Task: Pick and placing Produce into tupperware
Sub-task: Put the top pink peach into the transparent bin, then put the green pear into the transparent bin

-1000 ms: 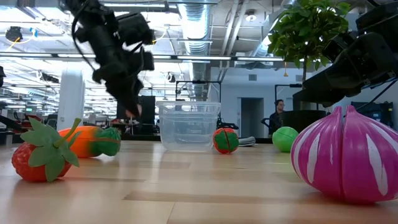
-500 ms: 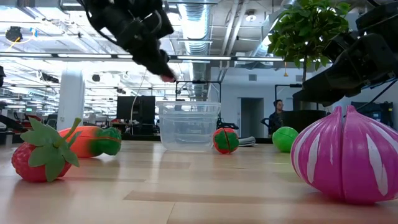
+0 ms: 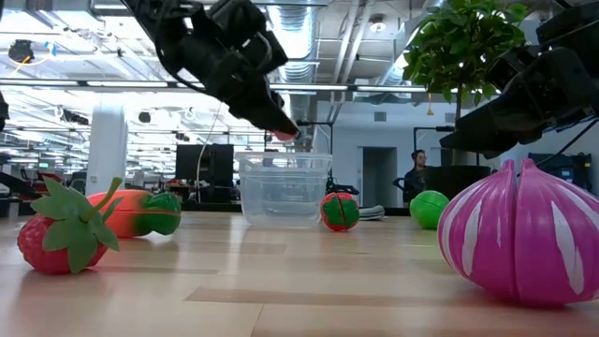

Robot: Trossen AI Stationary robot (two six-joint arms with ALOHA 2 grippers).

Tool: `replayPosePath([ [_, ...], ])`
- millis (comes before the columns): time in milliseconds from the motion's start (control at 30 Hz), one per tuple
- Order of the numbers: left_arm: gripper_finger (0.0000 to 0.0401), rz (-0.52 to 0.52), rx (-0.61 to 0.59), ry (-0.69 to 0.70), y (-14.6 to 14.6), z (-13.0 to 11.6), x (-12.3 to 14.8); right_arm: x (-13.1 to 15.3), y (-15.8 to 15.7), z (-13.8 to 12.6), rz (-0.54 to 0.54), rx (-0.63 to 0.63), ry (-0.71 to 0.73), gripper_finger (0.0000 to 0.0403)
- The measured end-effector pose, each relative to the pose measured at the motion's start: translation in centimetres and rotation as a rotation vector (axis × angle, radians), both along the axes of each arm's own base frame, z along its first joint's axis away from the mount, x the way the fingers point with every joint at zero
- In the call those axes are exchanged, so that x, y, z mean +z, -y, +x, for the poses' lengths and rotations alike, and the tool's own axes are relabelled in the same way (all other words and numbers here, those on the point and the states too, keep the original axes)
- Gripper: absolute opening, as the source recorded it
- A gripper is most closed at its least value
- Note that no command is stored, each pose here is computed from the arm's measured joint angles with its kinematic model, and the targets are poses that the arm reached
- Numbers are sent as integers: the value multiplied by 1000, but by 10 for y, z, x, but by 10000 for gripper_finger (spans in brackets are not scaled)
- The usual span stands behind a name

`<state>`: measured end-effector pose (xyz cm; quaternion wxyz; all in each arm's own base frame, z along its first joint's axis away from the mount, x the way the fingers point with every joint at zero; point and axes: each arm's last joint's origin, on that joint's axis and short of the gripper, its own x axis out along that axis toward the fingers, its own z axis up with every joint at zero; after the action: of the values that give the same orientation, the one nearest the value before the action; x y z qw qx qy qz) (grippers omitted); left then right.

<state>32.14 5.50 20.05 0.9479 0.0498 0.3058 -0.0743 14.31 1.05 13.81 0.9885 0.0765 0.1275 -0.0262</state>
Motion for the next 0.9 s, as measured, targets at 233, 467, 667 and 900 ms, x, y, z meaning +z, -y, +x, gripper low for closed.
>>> replayPosePath([
  [233, 131, 1, 0, 4, -1, 5, -7, 0, 0, 0, 1, 0, 5, 306],
  [467, 178, 15, 15, 20, -2, 6, -6, 0, 0, 0, 1, 0, 5, 306],
  [667, 225, 16, 13, 32, -2, 7, -5, 0, 0, 0, 0, 0, 5, 306],
  [900, 257, -12, -93, 51, 8, 4, 2, 3, 0, 1, -7, 17, 29, 306],
])
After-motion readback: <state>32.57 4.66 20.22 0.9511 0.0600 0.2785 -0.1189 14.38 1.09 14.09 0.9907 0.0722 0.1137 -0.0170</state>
